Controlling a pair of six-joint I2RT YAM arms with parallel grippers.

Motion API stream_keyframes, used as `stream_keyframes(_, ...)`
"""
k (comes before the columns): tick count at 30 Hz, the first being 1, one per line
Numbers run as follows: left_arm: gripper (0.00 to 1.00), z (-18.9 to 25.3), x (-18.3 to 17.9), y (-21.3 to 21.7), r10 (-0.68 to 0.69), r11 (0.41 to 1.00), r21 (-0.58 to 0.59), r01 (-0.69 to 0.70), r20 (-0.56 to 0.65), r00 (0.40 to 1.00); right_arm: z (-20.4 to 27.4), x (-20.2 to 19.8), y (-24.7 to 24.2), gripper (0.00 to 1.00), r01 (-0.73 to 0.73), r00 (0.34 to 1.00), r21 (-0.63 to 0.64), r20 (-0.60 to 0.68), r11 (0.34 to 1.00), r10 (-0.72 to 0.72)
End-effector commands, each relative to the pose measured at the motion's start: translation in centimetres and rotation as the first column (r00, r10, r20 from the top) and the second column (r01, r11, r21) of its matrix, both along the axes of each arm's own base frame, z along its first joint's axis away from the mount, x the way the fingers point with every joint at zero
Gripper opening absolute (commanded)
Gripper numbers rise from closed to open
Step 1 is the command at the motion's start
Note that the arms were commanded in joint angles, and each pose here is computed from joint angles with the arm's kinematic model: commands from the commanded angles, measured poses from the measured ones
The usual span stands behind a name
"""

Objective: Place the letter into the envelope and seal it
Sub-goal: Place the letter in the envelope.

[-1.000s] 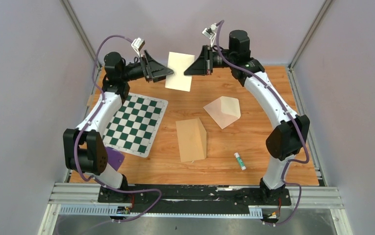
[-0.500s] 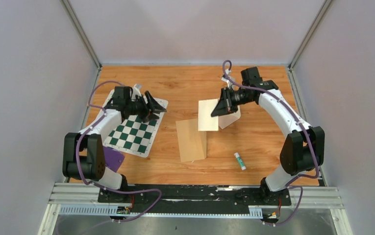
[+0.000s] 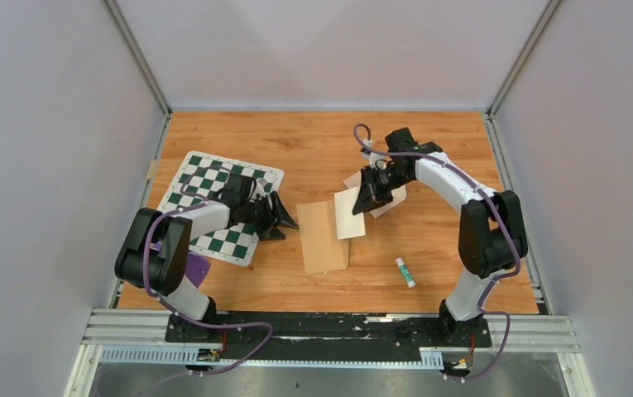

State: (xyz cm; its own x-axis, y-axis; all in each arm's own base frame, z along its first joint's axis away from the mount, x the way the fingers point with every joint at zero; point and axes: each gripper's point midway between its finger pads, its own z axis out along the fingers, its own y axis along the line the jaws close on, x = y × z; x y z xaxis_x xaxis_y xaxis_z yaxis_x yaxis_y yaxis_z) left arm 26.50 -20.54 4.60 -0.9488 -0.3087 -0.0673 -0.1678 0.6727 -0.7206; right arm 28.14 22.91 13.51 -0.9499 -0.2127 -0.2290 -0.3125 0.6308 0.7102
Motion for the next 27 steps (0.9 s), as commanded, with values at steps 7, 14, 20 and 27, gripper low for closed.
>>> stream_keyframes(7, 0.71, -1.6, 0.2, -1.8, 0.024, 0.999, -0.046, -0.025, -0.024, 0.999, -3.4, 2.0, 0.5, 0.0, 0.074, 0.994, -0.164, 0.09, 0.984, -0.06)
stream_keyframes(14, 0.64, -2.9, -0.6, -2.0, 0.011, 1.0, 0.004, -0.011, -0.068, 0.998, -5.7, 0.6, -0.3, 0.0, 0.074, 0.996, -0.199, 0.065, 0.977, -0.062)
stream_keyframes(20, 0.65, -4.0, -1.2, -1.6, 0.022, 0.999, 0.031, -0.019, -0.106, 0.994, -7.2, 0.0, -0.5, 0.0, 0.051, 0.997, -0.204, 0.062, 0.978, -0.039)
stream_keyframes(27, 0.66, -4.9, -1.1, -2.0, 0.017, 1.0, 0.017, -0.015, -0.133, 0.991, -7.2, -0.6, 0.0, 0.0, 0.028, 0.999, -0.163, 0.04, 0.986, -0.022)
